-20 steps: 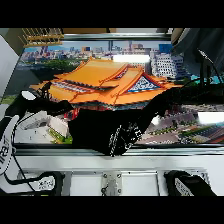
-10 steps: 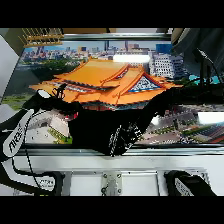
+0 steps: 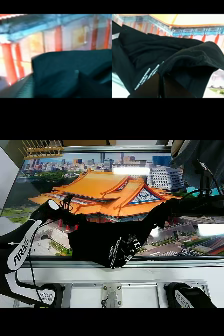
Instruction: Fold the clothes and pants, and hang the long-sleeved shirts on hangers.
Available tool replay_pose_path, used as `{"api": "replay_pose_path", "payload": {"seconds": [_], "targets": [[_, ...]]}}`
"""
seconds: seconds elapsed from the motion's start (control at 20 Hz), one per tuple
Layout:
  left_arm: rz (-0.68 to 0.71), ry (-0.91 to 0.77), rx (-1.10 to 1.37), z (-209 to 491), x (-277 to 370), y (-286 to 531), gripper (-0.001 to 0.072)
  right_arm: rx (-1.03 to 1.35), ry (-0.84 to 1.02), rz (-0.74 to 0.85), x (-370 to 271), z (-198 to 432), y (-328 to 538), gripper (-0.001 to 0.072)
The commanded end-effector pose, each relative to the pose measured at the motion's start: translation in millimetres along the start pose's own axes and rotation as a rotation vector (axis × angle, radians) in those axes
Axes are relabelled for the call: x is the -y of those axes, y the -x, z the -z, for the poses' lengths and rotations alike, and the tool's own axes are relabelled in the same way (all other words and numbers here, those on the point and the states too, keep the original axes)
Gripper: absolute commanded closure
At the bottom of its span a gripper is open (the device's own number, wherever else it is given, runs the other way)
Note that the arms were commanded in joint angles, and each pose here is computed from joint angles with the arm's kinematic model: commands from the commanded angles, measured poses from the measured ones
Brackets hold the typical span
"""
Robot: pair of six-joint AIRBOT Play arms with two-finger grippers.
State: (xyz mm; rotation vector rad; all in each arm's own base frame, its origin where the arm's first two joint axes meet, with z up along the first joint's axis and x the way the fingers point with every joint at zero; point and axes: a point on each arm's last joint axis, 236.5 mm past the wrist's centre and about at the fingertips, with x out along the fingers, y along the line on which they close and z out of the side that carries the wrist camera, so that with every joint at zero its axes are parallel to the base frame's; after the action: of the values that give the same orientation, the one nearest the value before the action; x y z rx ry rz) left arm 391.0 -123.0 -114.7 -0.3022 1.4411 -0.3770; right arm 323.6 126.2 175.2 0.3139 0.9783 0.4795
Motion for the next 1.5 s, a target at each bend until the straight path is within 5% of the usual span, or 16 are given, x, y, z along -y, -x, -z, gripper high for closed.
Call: {"api": "replay_pose_path", "payload": {"seconds": [0.0, 0.05, 0.2, 0.45, 0.6, 0.8, 1.15, 1.45], "targets": [[0.007, -0.042, -0.004, 2, 20, -8, 0.061, 0.001, 0.0, -0.001, 0, 0, 0, 0.0699], [0.008, -0.041, 0.0, 1, 23, -9, 0.0703, 0.001, 0.001, -0.001, 0, 0, 0, 0.0699], [0.021, -0.057, 0.067, -22, 33, 29, 0.0704, 0.051, 0.043, 0.017, 3, -13, 5, 0.0699], [0.0, -0.258, 0.651, -99, 104, 299, 0.0703, 0.304, 0.17, 0.175, 2, -84, 85, 0.07], [-0.032, -0.4, 1.038, -56, 171, 470, 0.0703, 0.491, 0.261, 0.194, -35, -119, 154, 0.07], [-0.049, -0.557, 1.384, 52, 240, 597, 0.0703, 0.742, 0.363, 0.183, -90, -136, 240, 0.07], [-0.052, -0.647, 1.627, 152, 276, 658, 0.0703, 0.994, 0.43, 0.202, -131, -109, 326, 0.07], [-0.076, -0.535, 1.332, 67, 234, 590, 0.0703, 0.795, 0.248, 0.202, -96, -101, 279, 0.07]]}}
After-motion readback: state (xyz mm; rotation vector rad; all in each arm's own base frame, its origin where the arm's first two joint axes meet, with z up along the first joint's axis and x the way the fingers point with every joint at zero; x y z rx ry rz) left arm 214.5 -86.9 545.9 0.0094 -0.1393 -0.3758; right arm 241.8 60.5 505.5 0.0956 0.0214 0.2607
